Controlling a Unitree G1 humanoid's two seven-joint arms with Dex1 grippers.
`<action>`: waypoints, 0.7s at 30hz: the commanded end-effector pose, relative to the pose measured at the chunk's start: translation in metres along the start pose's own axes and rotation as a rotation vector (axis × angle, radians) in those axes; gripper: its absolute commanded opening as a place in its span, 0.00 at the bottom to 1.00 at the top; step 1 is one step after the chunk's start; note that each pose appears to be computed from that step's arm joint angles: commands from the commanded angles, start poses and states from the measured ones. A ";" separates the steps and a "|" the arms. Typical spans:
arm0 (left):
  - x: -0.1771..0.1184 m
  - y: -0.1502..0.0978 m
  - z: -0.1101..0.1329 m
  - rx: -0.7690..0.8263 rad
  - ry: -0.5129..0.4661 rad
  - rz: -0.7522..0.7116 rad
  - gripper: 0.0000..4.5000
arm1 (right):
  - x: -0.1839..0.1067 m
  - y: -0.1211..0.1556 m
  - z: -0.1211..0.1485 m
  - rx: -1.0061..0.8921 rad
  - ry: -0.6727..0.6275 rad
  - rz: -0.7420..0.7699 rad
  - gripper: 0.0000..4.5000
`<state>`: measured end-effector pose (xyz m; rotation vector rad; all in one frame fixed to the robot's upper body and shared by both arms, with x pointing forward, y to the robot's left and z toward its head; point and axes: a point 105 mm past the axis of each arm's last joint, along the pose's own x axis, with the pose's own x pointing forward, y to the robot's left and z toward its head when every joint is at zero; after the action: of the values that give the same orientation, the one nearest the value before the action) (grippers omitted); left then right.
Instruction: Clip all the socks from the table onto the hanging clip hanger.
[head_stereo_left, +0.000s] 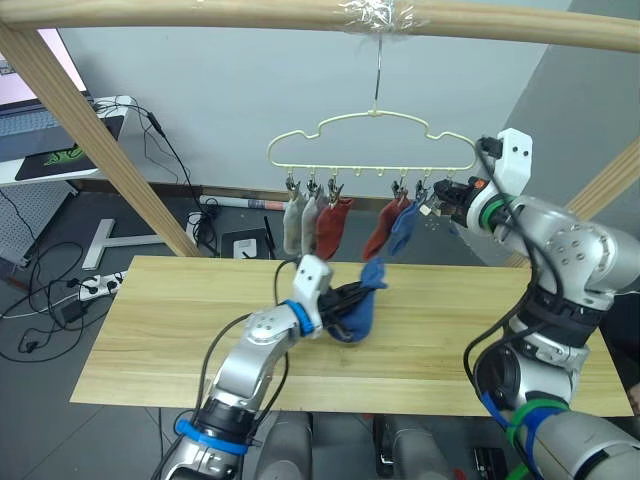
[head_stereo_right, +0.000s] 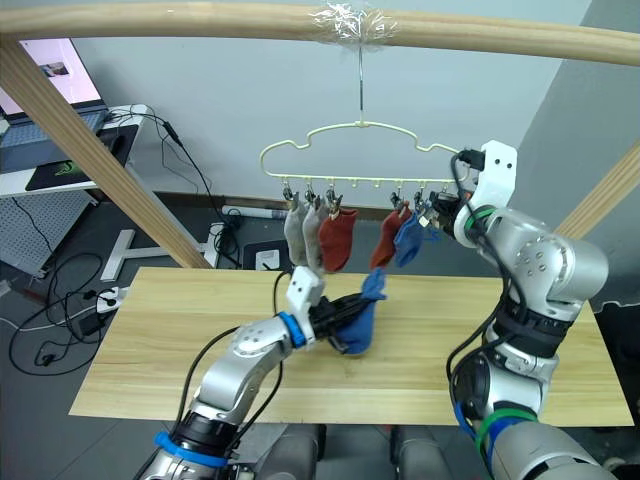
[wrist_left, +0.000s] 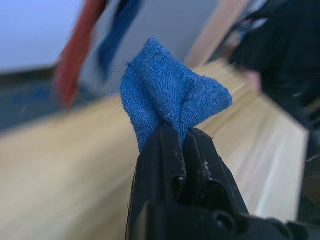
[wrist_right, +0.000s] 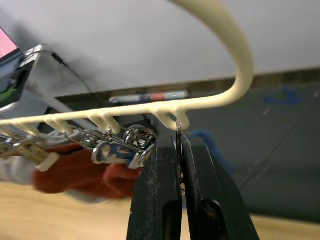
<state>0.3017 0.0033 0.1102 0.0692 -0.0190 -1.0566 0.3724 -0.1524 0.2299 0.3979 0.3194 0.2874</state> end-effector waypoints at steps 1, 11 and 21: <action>0.020 -0.017 0.039 0.088 -0.127 -0.052 0.01 | -0.002 -0.004 0.001 0.063 0.013 -0.002 0.00; 0.046 -0.006 0.055 0.116 -0.165 0.026 0.01 | -0.004 -0.003 0.002 0.073 0.015 0.006 0.00; 0.053 0.013 0.053 0.121 -0.147 0.109 0.01 | -0.008 -0.002 0.004 0.058 0.022 0.009 0.00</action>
<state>0.3379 -0.0346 0.1466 0.1051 -0.1453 -0.9557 0.3685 -0.1500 0.2335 0.4596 0.3534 0.3192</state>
